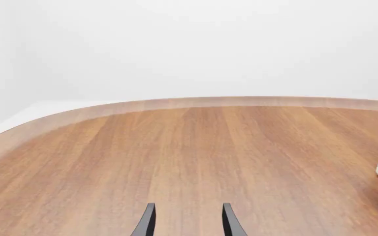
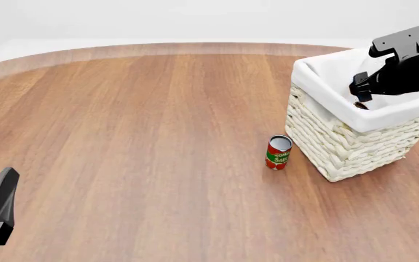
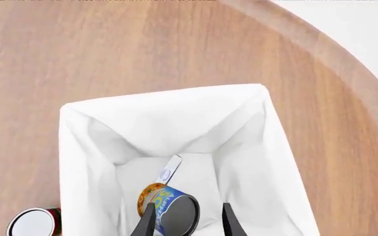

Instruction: Pick up the alphabet soup and the cream cheese box, and put them in the basket.

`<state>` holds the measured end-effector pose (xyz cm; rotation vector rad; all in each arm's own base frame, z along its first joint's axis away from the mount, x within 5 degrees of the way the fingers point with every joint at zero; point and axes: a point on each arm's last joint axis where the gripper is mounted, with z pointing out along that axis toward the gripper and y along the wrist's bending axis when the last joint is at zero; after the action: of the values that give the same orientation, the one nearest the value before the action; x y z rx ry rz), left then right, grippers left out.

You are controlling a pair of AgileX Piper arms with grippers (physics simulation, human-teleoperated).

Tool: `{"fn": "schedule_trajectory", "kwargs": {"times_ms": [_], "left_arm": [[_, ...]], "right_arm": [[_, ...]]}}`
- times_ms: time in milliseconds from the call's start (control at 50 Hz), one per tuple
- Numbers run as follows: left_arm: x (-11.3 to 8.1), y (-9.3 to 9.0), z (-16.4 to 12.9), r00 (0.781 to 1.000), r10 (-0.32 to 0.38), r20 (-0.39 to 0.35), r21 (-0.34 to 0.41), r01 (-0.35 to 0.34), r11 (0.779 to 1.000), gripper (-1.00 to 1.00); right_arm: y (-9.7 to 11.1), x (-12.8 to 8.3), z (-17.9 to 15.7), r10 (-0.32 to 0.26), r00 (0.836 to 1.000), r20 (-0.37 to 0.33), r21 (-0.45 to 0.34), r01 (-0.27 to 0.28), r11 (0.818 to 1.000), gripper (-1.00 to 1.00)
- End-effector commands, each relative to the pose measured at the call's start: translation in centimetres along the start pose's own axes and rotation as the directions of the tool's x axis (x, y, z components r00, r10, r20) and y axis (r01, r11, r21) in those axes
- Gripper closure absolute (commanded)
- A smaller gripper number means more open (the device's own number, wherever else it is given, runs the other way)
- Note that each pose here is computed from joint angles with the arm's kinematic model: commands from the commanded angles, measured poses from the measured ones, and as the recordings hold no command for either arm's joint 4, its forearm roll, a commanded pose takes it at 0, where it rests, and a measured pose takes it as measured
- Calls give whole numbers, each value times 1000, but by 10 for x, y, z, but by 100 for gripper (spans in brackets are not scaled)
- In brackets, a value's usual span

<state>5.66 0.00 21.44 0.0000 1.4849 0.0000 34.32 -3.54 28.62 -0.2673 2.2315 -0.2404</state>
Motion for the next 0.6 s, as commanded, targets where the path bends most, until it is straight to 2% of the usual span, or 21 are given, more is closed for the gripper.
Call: {"fn": "schedule_trajectory", "kwargs": {"times_ms": [20,260,600], "left_arm": [[0,0,0,1000,0,0,0,0,1000,-100],[0,0,0,1000,0,0,0,0,1000,-100],[0,0,0,1000,0,0,0,0,1000,-100]], "right_arm": [[0,-1,-2,3,1000,5,2,-3,1000,-100],[2,-2,-11,9,1000,11,-3,-9,1000,-100],[9,-5,-40,24,999,40,-15,-23,1000,-100]]}}
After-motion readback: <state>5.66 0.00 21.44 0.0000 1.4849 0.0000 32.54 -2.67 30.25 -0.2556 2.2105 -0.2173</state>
